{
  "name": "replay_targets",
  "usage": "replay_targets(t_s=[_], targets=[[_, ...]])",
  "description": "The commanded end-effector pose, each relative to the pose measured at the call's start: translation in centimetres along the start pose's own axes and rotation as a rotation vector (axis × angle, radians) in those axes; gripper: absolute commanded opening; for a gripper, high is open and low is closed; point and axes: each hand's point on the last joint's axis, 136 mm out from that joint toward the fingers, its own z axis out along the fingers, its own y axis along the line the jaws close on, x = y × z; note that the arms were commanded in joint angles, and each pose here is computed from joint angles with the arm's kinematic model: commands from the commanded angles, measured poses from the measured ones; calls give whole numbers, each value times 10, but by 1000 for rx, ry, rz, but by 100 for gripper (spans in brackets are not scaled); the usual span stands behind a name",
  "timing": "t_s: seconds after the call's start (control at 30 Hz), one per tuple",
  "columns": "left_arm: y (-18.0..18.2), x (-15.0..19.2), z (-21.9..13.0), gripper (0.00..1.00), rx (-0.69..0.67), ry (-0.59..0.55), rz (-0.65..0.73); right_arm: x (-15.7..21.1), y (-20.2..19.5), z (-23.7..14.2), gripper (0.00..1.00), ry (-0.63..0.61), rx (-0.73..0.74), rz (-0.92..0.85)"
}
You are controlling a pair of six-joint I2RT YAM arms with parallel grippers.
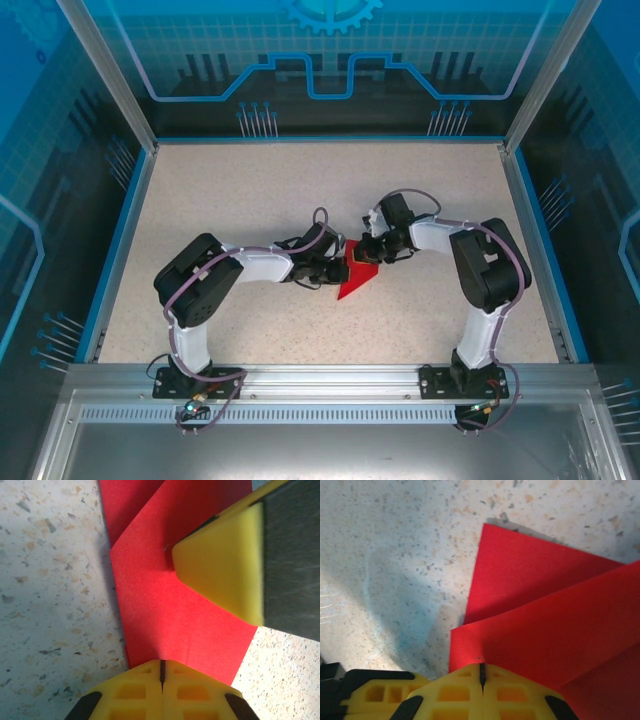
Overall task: Fold a paper plane with a square sheet of paper (pick it up from the middle)
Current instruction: Fourth fold the wing at the center of the table.
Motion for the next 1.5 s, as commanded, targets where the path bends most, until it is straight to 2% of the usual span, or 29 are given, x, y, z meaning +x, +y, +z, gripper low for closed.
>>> replay_targets(t_s=[0.0,0.17,0.47,0.63,0.8,0.93,1.17,1.3,1.47], targets=[[55,52,6,0,-190,178,-56,-5,-30,5,2,14,73,44],[59,58,5,0,-199,194,-74,-33,-69,-4,3,-66,130,181],[61,63,5,0,-199,206,-77,-75,-89,-33,3,-187,168,272],[59,62,6,0,-194,205,-73,-85,-91,-43,3,-210,169,290],[55,56,6,0,-186,192,-66,-88,-60,-63,4,-263,91,227],[48,48,8,0,-163,171,-66,-71,-27,-69,7,-255,7,157],[37,38,6,0,-125,135,-69,-13,14,-29,9,-81,-75,84],[34,36,5,0,-116,126,-78,9,20,-6,7,-7,-88,74],[27,29,1,0,-95,104,-87,20,4,7,6,24,-40,107]])
